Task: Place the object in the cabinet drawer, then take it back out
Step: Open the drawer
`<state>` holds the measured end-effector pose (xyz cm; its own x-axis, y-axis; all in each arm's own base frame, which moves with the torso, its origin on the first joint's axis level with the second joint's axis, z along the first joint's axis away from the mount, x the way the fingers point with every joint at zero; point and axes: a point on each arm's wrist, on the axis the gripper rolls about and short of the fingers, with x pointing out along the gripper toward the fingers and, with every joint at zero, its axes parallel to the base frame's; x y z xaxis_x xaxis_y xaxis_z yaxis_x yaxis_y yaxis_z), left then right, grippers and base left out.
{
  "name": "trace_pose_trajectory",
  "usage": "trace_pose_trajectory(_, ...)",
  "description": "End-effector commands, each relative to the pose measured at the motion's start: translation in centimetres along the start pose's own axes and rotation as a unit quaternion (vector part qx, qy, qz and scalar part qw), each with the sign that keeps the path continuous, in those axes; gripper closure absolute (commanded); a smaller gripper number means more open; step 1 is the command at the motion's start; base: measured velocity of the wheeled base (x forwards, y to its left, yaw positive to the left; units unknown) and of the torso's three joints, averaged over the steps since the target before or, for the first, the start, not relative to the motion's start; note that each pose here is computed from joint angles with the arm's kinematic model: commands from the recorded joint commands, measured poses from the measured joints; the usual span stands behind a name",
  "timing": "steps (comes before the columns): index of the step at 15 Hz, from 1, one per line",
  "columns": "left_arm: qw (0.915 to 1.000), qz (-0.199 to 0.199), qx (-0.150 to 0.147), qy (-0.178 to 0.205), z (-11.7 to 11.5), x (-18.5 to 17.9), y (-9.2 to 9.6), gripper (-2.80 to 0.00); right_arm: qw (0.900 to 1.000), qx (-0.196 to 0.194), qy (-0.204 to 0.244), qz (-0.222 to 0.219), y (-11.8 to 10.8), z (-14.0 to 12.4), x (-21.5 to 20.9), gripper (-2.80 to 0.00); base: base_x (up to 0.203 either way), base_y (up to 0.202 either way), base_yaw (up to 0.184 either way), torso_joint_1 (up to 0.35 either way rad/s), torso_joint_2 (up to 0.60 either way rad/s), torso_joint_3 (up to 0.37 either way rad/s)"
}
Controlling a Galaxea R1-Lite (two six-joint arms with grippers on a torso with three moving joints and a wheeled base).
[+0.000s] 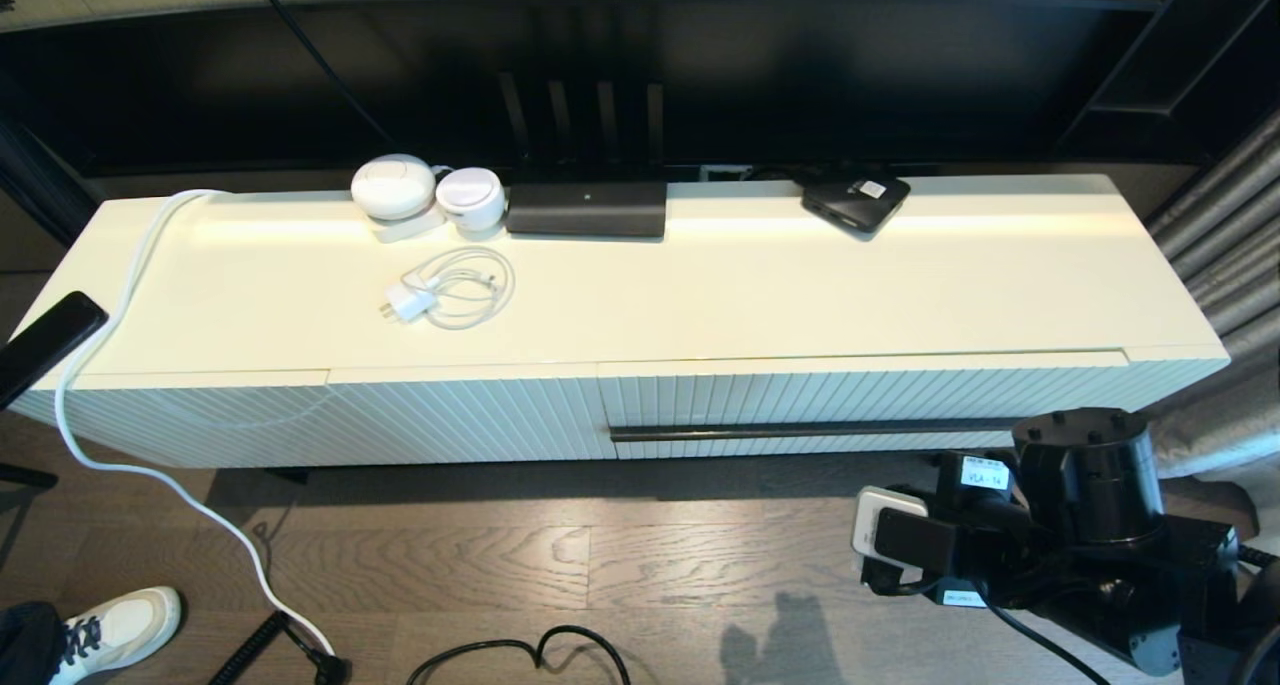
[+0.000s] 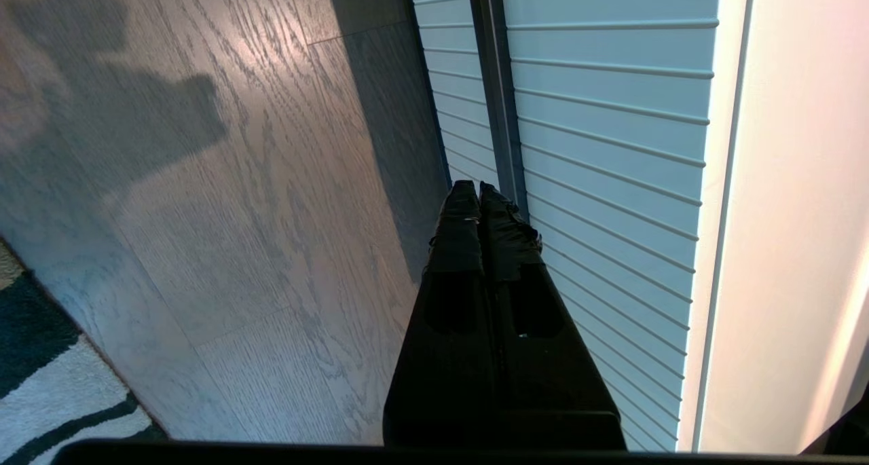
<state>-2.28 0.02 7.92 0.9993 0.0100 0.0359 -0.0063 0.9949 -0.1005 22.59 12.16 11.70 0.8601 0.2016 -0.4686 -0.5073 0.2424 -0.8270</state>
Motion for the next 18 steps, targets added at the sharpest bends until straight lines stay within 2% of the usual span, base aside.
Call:
trace_pose_trajectory(1, 1.0, 0.0, 0.0, 0.0, 0.0, 0.0, 0.0, 0.0, 1.0, -0.003, -0.002, -0.004, -0.1, 0.1, -0.1, 0.0, 0.0, 0.0, 0.0, 0.0, 0.0, 0.0)
trace_pose_trajectory(2, 1.0, 0.0, 0.0, 0.0, 0.0, 0.0, 0.0, 0.0, 1.0, -0.001, -0.004, -0.007, -0.2, 0.1, -0.1, -2.8, 0.0, 0.0, 0.0, 0.0, 0.0, 0.0)
trace_pose_trajectory(7, 1.0, 0.0, 0.0, 0.0, 0.0, 0.0, 0.0, 0.0, 1.0, 0.005, -0.005, -0.017, 0.0, 0.2, 0.6, -2.8, 0.0, 0.0, 0.0, 0.0, 0.0, 0.0)
trace_pose_trajectory(14, 1.0, 0.0, 0.0, 0.0, 0.0, 0.0, 0.0, 0.0, 0.999, -0.01, 0.019, 0.03, 2.5, -0.5, 2.7, -2.8, 0.0, 0.0, 0.0, 0.0, 0.0, 0.0)
trace_pose_trajectory(18, 1.0, 0.0, 0.0, 0.0, 0.0, 0.0, 0.0, 0.0, 0.999, -0.011, 0.018, 0.041, 2.8, -0.2, 4.5, -2.8, 0.0, 0.0, 0.0, 0.0, 0.0, 0.0)
